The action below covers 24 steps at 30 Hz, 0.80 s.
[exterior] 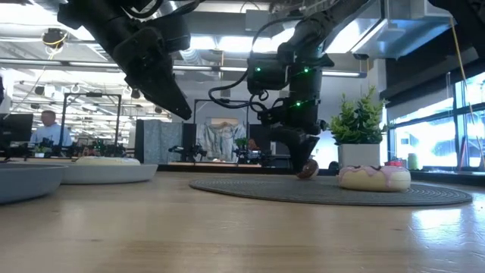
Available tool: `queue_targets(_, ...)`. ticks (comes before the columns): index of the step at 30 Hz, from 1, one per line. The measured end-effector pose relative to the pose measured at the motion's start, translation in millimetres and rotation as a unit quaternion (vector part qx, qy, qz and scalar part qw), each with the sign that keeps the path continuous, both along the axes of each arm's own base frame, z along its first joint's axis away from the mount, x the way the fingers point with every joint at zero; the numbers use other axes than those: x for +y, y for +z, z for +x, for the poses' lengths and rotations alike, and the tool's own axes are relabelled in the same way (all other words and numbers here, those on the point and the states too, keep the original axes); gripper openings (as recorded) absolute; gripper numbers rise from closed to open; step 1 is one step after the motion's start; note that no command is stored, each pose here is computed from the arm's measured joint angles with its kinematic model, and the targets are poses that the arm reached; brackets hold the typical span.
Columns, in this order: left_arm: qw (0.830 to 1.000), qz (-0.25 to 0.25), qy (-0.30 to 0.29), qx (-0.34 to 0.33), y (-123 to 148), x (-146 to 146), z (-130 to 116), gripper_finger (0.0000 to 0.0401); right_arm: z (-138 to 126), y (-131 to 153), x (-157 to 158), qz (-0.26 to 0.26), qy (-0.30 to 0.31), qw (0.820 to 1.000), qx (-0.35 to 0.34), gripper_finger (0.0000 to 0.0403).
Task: Pick & Place donuts
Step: Put the small brown donut on the dark gray plate
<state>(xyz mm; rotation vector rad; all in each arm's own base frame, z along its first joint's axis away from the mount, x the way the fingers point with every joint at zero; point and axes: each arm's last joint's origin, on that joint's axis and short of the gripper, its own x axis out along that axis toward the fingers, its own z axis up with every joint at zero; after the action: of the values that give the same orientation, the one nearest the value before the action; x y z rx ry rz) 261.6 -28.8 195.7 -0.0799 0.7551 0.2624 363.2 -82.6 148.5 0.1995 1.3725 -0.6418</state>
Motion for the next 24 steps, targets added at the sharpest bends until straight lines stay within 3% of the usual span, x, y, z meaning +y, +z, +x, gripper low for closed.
queue_targets(8, 1.0, 0.0, 0.0, 0.0, 0.0, 0.0, 0.0, 0.0173, -0.1, -0.1, 0.0, -0.002, 0.03, 0.999, 0.01, 0.0044)
queue_targets(24, 1.0, 0.0, 0.0, 0.0, 0.0, 0.0, 0.0, 0.0173, -3.2, -0.5, 0.6, 0.002, 0.011, 1.0, 0.02, 0.0091)
